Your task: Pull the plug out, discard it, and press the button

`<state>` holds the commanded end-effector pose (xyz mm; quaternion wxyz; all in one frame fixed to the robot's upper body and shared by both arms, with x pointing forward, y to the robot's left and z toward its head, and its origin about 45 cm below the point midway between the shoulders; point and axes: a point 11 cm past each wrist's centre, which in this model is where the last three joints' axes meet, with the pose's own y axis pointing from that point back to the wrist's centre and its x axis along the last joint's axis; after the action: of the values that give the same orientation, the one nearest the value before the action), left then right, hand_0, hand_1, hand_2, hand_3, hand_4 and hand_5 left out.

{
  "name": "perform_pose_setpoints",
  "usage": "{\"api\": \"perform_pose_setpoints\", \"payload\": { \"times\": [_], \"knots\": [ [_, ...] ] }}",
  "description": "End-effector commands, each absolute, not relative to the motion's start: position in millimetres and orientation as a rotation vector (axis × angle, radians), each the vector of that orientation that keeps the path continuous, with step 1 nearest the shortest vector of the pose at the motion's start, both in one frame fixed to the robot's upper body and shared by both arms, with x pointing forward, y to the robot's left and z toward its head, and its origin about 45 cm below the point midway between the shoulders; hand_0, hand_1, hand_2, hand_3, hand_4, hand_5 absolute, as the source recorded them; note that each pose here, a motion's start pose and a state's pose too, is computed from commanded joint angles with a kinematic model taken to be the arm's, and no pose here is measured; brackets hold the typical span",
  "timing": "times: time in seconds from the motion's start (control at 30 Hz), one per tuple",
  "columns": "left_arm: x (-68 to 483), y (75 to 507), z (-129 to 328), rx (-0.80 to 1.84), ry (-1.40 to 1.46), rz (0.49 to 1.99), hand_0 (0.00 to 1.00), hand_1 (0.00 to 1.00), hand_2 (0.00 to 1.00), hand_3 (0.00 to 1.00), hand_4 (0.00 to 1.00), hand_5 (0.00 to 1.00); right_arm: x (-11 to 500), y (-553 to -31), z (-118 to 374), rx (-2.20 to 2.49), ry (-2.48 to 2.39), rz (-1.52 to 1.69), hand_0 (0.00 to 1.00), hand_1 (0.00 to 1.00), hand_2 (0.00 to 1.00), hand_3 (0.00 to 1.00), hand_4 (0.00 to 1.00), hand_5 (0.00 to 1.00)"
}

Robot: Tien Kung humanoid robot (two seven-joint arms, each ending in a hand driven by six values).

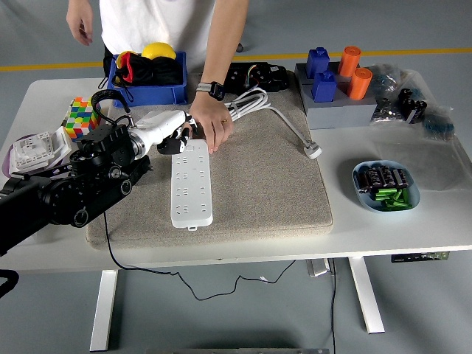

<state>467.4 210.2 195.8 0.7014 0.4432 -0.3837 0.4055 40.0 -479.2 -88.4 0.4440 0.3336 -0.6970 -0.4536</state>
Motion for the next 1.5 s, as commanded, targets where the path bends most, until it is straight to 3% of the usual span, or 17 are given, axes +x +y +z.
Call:
{"api": "perform_pose_setpoints", "payload": {
  "times": [0.07, 0.1, 0.27, 0.3, 0.47, 0.5, 0.67, 0.7, 0.87, 0.9, 1.27, 1.47, 1.5],
  "knots": [
    [465, 213, 200, 0.957, -0.833, 0.935, 0.305, 0.116, 0.088, 0.623, 0.002, 0.002, 38, -478, -89, 0.824, -1.727, -1.131, 0.750, 0.667, 0.656, 0.619, 0.665, 0.515],
    [464, 215, 203, 0.939, -0.821, 0.953, 0.506, 0.465, 0.457, 0.668, 0.420, 0.002, 37, -477, -90, 0.824, -1.726, -1.134, 0.750, 0.667, 0.656, 0.620, 0.665, 0.516],
    [459, 232, 222, 0.832, -0.766, 1.079, 0.506, 0.465, 0.457, 0.668, 0.420, 0.002, 34, -475, -91, 0.823, -1.726, -1.142, 0.750, 0.667, 0.656, 0.620, 0.665, 0.516],
    [457, 234, 225, 0.813, -0.762, 1.099, 0.655, 0.646, 0.574, 0.679, 0.612, 0.002, 34, -474, -91, 0.821, -1.725, -1.144, 0.750, 0.667, 0.656, 0.619, 0.665, 0.517],
    [449, 257, 245, 0.729, -0.747, 1.215, 0.655, 0.646, 0.574, 0.679, 0.612, 0.002, 35, -475, -91, 0.821, -1.732, -1.142, 0.750, 0.667, 0.656, 0.619, 0.665, 0.517],
    [448, 261, 245, 0.726, -0.747, 1.228, 0.764, 0.757, 0.675, 0.697, 0.661, 0.002, 35, -475, -91, 0.821, -1.732, -1.144, 0.750, 0.668, 0.656, 0.619, 0.665, 0.516],
    [441, 278, 246, 0.725, -0.738, 1.280, 0.764, 0.757, 0.675, 0.697, 0.661, 0.002, 33, -475, -91, 0.817, -1.728, -1.147, 0.750, 0.668, 0.656, 0.619, 0.665, 0.516],
    [440, 281, 247, 0.727, -0.736, 1.288, 0.865, 0.870, 0.800, 0.782, 0.725, 0.128, 33, -475, -91, 0.817, -1.728, -1.147, 0.750, 0.667, 0.656, 0.620, 0.665, 0.516],
    [435, 294, 243, 0.725, -0.711, 1.332, 0.865, 0.870, 0.800, 0.782, 0.725, 0.128, 34, -474, -91, 0.817, -1.730, -1.148, 0.750, 0.667, 0.656, 0.620, 0.665, 0.516],
    [435, 296, 242, 0.725, -0.705, 1.340, 0.872, 0.889, 0.822, 0.795, 0.755, 0.237, 34, -474, -91, 0.818, -1.729, -1.149, 0.750, 0.668, 0.656, 0.620, 0.665, 0.516],
    [432, 310, 240, 0.734, -0.686, 1.376, 0.876, 0.887, 0.824, 0.796, 0.748, 0.202, 32, -474, -91, 0.817, -1.727, -1.153, 0.750, 0.667, 0.656, 0.620, 0.665, 0.515],
    [432, 309, 244, 0.723, -0.697, 1.380, 0.876, 0.893, 0.824, 0.795, 0.760, 0.219, 34, -475, -91, 0.821, -1.731, -1.155, 0.750, 0.668, 0.656, 0.620, 0.665, 0.515],
    [432, 309, 244, 0.723, -0.697, 1.380, 0.877, 0.894, 0.824, 0.795, 0.773, 0.259, 35, -475, -91, 0.821, -1.732, -1.154, 0.750, 0.669, 0.656, 0.620, 0.666, 0.515]
  ]
}}
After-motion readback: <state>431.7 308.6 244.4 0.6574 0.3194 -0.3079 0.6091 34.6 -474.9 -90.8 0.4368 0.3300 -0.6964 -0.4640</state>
